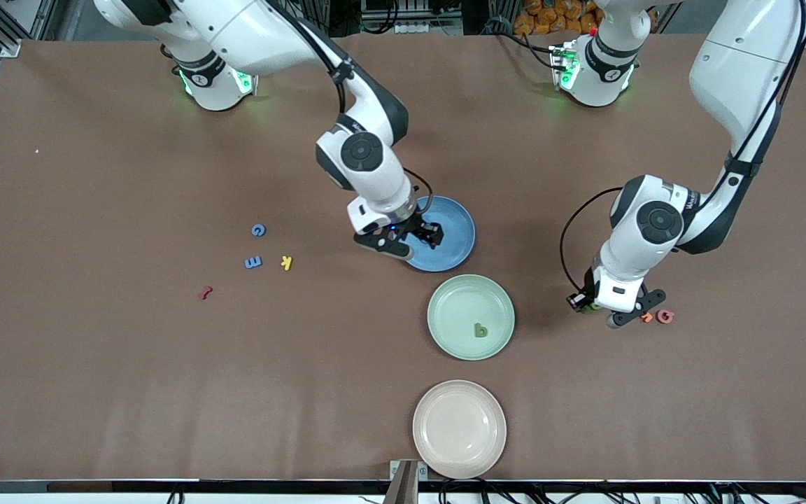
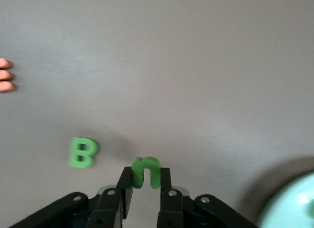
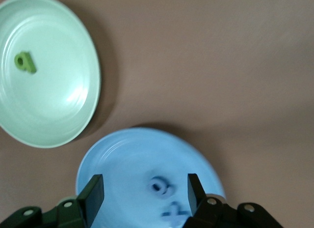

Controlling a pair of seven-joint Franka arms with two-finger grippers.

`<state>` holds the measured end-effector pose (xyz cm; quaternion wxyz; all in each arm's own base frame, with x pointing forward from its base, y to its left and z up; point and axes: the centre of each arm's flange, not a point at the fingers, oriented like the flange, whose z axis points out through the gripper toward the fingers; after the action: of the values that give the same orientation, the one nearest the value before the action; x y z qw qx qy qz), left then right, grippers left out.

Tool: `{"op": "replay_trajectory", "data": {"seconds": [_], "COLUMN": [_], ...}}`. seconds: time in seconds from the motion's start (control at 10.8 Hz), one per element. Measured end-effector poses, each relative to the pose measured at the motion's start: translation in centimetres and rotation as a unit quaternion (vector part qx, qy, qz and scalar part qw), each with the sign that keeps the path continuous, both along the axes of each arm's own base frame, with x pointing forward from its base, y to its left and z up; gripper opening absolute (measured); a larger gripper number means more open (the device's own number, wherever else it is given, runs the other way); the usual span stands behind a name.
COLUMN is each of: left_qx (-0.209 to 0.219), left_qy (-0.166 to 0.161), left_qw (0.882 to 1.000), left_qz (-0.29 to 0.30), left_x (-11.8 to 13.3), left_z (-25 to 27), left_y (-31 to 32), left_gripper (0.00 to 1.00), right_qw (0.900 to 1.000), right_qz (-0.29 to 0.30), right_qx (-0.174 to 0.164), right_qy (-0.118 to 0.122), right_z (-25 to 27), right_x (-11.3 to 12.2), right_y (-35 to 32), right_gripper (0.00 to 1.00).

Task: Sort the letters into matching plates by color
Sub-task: 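Drop g on blue plate with the right gripper while the left gripper lifts n, then drop n on green plate with the left gripper while the right gripper reaches G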

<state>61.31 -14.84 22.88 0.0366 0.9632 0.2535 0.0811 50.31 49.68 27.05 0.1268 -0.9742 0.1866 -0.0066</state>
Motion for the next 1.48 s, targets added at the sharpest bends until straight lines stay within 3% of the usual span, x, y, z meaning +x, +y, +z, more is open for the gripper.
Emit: {"op": "replay_trajectory", "data": {"seconds": [0.37, 0.83, 0.93, 1.02, 1.3, 1.48], "left_qx": [-0.041, -0.077, -0.08, -0.082, -0.065, -0.044], "left_qy": [-0.03, -0.03, -0.031, -0.032, -0.02, -0.007], "left_qw": [0.997, 0.993, 0.993, 0.993, 0.995, 0.996], "left_qz": [0.05, 0.079, 0.079, 0.076, 0.078, 0.082], "left_x": [1.5, 2.8, 2.8, 2.8, 2.9, 3.4], "left_z": [2.2, 0.7, 0.6, 0.6, 0.3, -0.1], "left_y": [-8.4, -14.3, -15.1, -15.5, -15.0, -13.4], "left_gripper": [0.26, 0.26, 0.26, 0.31, 0.7, 0.96], "right_qw": [0.993, 0.968, 0.963, 0.96, 0.958, 0.958], "right_qz": [0.092, 0.223, 0.239, 0.247, 0.255, 0.256], "right_qx": [-0.066, -0.11, -0.122, -0.132, -0.134, -0.132], "right_qy": [0.033, 0.041, 0.032, 0.02, 0.003, 0.005], "right_z": [5.5, 4.5, 3.1, 1.4, -2.2, -4.9], "right_x": [4.0, 3.4, 3.0, 2.5, 1.0, -0.1], "right_y": [-11.7, -28.4, -31.1, -33.4, -36.7, -36.9], "right_gripper": [0.76, 0.75, 0.75, 0.75, 0.74, 0.72]}}
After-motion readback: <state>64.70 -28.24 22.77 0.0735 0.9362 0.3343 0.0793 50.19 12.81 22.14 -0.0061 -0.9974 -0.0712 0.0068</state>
